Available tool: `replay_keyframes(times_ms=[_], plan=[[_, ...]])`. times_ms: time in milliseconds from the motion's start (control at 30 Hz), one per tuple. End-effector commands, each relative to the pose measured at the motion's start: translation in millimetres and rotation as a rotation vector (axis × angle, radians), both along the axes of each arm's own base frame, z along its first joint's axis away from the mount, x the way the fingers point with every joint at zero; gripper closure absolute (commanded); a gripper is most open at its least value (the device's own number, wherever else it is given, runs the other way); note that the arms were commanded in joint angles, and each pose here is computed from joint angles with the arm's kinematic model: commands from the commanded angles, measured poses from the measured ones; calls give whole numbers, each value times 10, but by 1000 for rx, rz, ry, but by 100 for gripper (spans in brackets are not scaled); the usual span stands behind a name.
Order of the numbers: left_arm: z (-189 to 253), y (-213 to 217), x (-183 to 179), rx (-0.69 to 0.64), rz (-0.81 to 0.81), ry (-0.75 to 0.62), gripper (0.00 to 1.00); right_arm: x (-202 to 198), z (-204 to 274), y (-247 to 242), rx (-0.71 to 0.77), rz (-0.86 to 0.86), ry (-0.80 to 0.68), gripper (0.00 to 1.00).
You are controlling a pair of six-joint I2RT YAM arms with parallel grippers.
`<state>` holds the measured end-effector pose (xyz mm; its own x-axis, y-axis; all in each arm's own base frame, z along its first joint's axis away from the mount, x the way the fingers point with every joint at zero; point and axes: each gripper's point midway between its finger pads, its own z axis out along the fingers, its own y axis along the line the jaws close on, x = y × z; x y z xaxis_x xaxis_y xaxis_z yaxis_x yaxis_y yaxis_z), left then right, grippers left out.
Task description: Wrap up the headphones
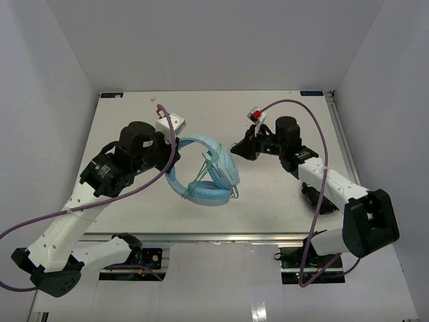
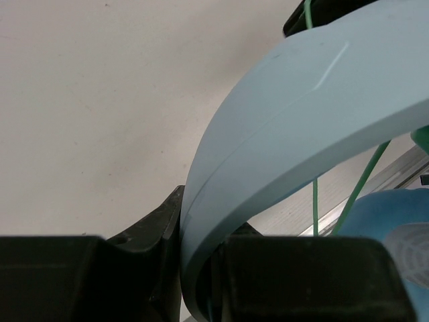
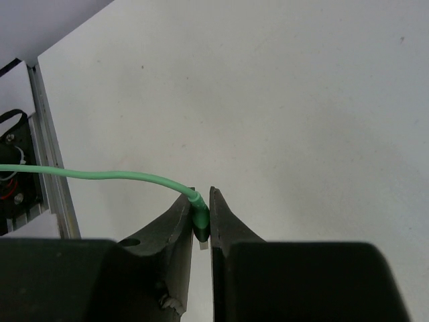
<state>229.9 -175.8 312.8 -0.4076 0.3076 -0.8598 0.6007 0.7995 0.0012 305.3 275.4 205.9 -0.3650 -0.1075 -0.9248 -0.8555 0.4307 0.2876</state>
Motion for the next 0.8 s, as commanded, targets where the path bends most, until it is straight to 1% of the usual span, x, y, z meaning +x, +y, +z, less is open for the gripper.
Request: replay_keyframes(times_ms=[0,100,167,200,333,467,567,633,767], plan=[[-268,103,-18,117,-39,-8,100,194,361,-272,-115,-134,-6,92],[-401,184,68,191,1,-17,100,220,480,-340,-158,-158,-18,92],[-520,259,160,273,54,-26,100,189,525,-350,-174,-148,-7,92],[-612,245,183,309,51,-13,100,194,566,-340,-176,-140,-13,92],[-831,227,360,450,105,-15,100,145,528,-304,-211,-114,5,92],[-965,184,519,570,153,-68,100,94,496,-251,-231,-104,12,92],[-1009,180,561,627,171,-103,100,62,528,-211,-249,-105,8,92],[-967,179,604,629,196,-141,100,15,543,-160,-252,-89,6,92],[-980,212,637,642,231,-167,100,-124,515,-22,-285,-60,-2,92]])
